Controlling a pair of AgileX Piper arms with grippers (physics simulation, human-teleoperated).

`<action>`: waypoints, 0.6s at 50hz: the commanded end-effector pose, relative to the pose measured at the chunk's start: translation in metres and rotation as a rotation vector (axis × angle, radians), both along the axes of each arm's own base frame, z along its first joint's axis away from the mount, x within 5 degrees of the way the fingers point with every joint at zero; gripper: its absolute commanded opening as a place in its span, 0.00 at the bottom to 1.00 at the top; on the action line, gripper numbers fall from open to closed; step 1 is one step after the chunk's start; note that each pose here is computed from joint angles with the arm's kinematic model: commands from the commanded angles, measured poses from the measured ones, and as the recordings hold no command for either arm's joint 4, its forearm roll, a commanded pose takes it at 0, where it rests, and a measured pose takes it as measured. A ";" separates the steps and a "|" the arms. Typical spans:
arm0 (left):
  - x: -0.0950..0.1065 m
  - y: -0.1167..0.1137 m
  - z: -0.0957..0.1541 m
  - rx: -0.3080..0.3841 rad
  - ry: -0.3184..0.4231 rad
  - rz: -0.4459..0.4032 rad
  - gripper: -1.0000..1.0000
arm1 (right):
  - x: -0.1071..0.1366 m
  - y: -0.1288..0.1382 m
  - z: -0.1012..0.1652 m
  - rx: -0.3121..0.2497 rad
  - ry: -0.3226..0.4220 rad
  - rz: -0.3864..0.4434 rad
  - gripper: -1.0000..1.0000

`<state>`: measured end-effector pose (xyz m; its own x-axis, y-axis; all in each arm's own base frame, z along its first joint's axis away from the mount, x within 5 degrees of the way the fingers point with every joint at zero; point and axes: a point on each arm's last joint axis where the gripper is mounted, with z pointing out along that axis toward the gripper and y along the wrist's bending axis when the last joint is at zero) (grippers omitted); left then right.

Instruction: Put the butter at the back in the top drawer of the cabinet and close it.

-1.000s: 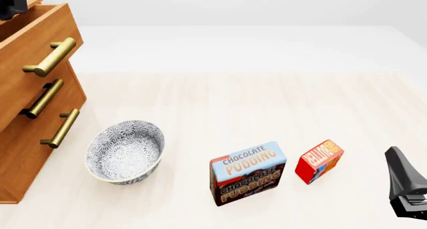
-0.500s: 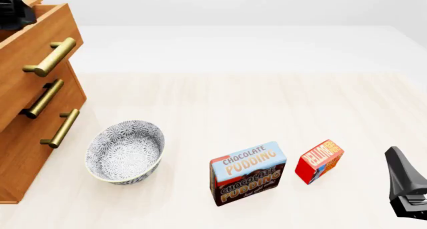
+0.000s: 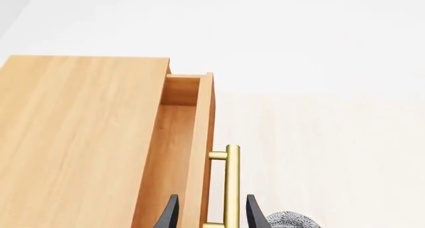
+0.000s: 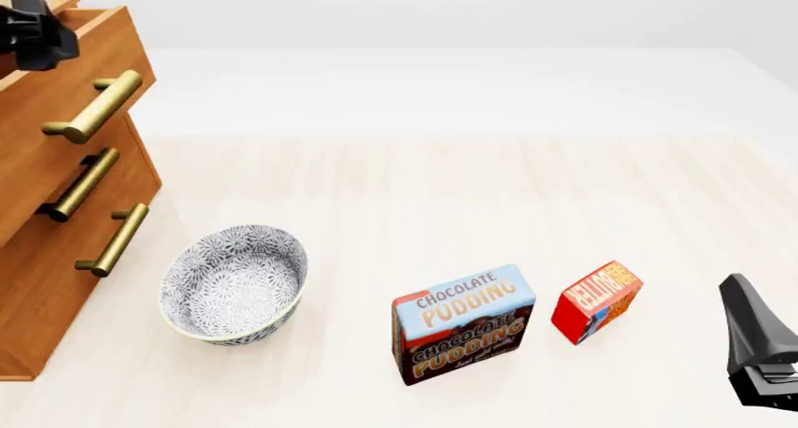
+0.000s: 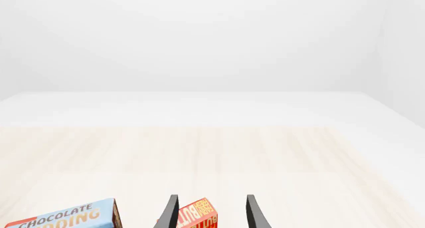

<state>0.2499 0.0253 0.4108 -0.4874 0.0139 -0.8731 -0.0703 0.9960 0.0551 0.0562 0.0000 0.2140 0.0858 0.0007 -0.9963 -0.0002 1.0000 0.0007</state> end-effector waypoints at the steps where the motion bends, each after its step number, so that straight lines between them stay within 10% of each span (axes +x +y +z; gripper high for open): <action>1: 0.006 0.001 -0.011 -0.011 0.016 0.007 1.00 | 0.000 0.000 0.000 0.000 0.000 0.000 1.00; 30: 0.017 0.003 -0.028 -0.020 0.049 0.014 1.00 | 0.000 0.000 0.000 0.000 0.000 0.000 1.00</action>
<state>0.2639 0.0278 0.3883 -0.5212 -0.0064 -0.8534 -0.0796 0.9960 0.0411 0.0562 0.0000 0.2140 0.0857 0.0006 -0.9963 -0.0003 1.0000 0.0006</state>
